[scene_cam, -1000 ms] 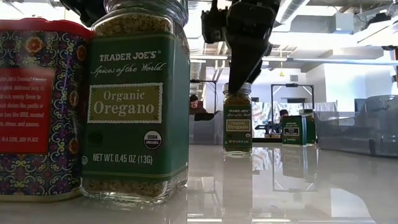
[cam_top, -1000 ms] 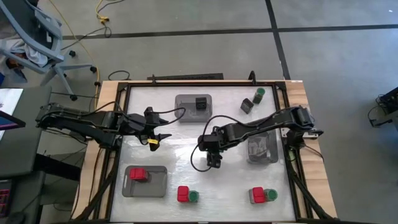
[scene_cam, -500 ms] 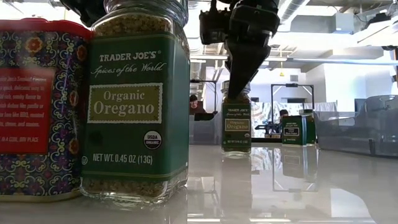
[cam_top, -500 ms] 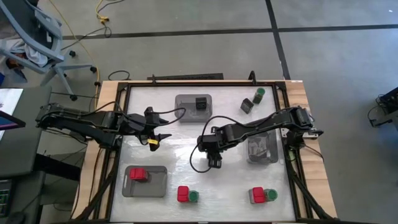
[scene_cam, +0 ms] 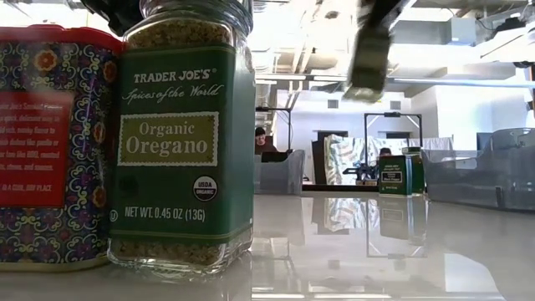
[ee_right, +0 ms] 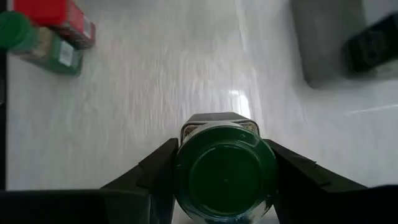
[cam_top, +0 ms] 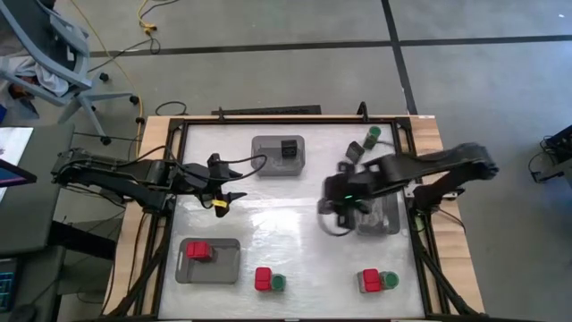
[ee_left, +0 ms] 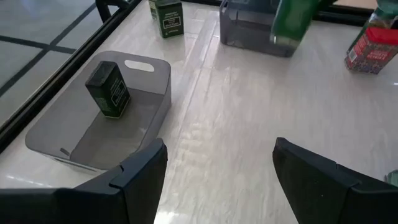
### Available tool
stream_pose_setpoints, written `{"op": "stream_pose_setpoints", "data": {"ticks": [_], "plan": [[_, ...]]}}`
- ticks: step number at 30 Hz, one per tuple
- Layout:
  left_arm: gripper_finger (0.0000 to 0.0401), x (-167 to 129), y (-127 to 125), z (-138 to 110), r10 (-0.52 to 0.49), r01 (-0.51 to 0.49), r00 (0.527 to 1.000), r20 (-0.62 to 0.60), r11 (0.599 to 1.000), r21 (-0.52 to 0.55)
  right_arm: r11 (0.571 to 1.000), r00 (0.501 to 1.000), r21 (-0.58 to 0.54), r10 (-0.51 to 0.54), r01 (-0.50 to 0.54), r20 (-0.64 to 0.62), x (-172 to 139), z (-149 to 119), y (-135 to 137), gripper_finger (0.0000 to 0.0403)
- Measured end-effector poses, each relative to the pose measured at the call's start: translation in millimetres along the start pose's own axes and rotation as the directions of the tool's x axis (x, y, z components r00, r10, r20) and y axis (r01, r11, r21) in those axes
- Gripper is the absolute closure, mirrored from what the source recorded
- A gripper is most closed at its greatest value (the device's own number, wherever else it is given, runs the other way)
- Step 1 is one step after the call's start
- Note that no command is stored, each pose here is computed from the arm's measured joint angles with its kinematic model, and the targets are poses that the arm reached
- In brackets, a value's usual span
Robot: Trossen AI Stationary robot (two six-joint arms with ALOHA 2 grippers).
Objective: Sort spices by type
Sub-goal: Put the middle green seasoning bottle into the middle right black transparent bin
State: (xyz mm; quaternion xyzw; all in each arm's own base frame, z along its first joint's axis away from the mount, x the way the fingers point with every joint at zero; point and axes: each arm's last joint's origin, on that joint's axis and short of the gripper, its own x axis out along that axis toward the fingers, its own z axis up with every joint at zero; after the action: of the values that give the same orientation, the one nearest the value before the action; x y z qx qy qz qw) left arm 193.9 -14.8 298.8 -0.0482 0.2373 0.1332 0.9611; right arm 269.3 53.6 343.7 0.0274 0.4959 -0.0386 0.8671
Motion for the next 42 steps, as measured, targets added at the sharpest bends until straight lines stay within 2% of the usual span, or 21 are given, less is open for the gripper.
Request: {"op": "stream_pose_setpoints", "data": {"ticks": [3,7,14,19,25,35,42], "plan": [[0.0122,0,0,0,0.0,0.0,1.0,0.0,1.0,-0.004,0.999,1.0,0.024,-0.021,0.021,0.004,-25,-30,-10,0.018],[0.0122,0,0,0,0.0,0.0,1.0,0.0,1.0,-0.006,0.998,0.998,0.048,-0.045,0.047,-0.033,-39,-73,-27,0.018],[0.0122,0,0,0,0.0,0.0,1.0,0.001,1.0,-0.007,0.996,0.995,0.011,-0.083,0.084,-0.051,-34,-130,-52,0.018],[0.0122,0,0,0,0.0,0.0,1.0,0.001,1.0,-0.007,0.995,0.992,-0.024,-0.097,0.096,-0.078,-24,-158,-65,0.018],[0.0122,0,0,0,0.0,0.0,1.0,0.001,1.0,-0.007,0.998,0.992,-0.02,-0.055,0.053,-0.109,-12,-178,-77,0.018],[0.0122,0,0,0,0.0,0.0,1.0,0.001,1.0,-0.007,0.998,0.993,0.066,0.006,0.002,-0.116,-10,-175,-89,0.018],[0.0122,0,0,0,0.0,0.0,1.0,0.0,1.0,-0.006,0.998,0.99,0.053,0.026,-0.019,-0.141,-7,-168,-94,0.018]]}}
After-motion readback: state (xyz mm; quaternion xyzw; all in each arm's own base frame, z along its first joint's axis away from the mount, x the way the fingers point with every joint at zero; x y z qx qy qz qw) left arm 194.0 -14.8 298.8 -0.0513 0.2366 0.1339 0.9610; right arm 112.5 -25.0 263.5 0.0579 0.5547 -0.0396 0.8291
